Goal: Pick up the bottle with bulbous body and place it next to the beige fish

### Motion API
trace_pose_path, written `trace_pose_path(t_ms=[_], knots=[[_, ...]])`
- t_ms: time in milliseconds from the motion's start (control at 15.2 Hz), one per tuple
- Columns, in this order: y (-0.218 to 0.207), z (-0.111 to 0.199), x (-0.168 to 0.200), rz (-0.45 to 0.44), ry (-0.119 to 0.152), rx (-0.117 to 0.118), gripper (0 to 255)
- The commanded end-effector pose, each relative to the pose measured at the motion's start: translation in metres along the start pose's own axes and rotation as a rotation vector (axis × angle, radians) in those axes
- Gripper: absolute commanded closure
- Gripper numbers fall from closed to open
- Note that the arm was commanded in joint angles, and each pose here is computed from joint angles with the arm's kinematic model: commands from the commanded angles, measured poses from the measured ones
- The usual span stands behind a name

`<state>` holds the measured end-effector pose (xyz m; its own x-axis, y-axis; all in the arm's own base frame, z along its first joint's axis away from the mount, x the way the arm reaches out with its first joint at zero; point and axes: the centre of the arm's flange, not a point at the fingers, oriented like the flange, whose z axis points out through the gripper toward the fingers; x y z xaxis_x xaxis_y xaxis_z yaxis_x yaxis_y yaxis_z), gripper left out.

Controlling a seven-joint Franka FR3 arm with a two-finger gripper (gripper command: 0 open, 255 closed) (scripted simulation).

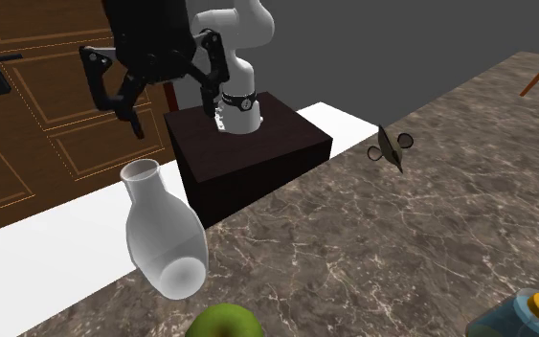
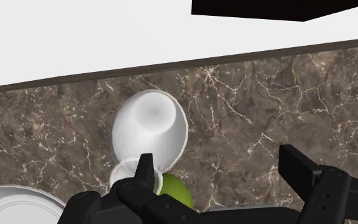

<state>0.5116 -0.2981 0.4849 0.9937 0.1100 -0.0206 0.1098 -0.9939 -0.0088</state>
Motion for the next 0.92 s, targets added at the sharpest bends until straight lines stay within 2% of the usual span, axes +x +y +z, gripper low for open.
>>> trace_pose_path(t_ms=[0, 264, 858], knots=[[0.023, 0.006, 0.015, -0.002, 0.006, 0.003, 0], [0.064, 0.015, 0.040, -0.001, 0.015, 0.010, 0], [0.064, 0.055, 0.040, -0.001, 0.015, 0.010, 0]])
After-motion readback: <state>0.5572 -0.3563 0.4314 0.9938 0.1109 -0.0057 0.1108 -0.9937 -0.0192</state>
